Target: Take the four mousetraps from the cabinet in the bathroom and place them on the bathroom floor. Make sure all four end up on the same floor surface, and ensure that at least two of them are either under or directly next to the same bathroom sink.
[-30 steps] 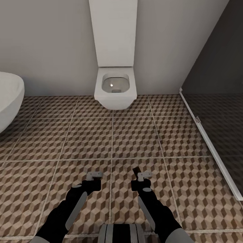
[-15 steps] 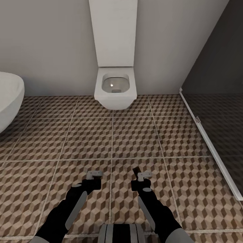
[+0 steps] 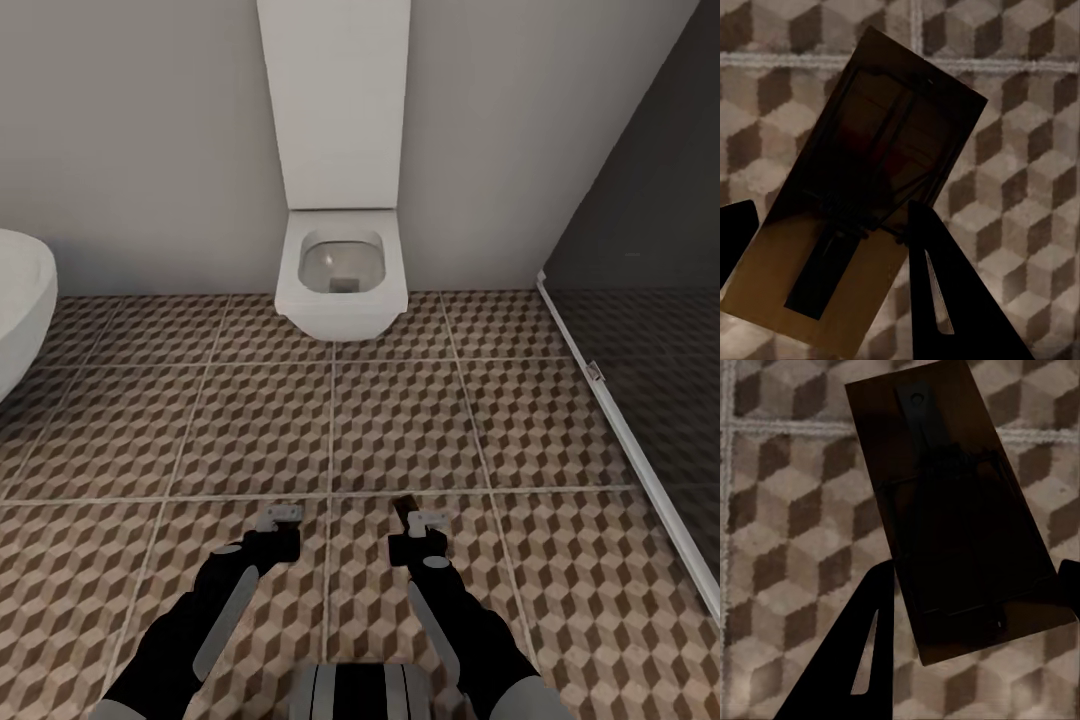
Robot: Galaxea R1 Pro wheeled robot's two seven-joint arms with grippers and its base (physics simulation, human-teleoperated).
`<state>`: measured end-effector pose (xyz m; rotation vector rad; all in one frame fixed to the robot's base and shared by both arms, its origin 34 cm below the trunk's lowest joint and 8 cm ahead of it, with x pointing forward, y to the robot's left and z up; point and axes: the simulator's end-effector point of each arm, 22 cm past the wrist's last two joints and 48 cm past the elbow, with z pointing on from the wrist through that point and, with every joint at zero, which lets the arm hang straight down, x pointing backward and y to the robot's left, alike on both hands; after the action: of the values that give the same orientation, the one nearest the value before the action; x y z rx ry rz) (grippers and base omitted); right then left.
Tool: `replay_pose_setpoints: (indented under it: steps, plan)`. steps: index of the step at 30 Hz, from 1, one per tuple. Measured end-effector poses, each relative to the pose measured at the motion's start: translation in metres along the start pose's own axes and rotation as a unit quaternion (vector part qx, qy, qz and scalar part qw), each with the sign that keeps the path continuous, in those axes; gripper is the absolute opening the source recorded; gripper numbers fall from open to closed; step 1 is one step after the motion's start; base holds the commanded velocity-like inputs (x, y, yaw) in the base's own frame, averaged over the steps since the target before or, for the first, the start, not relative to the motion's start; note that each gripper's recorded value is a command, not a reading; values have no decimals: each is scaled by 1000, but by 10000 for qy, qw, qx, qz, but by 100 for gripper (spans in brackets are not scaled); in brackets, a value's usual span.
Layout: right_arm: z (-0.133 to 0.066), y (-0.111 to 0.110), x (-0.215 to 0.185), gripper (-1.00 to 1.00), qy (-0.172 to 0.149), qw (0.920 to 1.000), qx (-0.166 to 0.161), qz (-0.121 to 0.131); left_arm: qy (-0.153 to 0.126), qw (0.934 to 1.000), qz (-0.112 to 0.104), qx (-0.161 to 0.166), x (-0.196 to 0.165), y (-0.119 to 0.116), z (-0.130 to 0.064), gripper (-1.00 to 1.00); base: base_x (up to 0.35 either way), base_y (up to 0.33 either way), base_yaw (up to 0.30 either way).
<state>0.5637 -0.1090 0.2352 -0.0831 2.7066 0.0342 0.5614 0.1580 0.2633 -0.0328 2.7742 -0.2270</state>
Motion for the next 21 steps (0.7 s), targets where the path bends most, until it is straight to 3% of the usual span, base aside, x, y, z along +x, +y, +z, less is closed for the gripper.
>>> replay_pose_setpoints:
  steps: [21]
  plan:
    - [0, 0, 0, -100, -1, 10000, -3, -5, 0, 10000, 0, 0, 0, 0, 0, -100, 327, 0, 0]
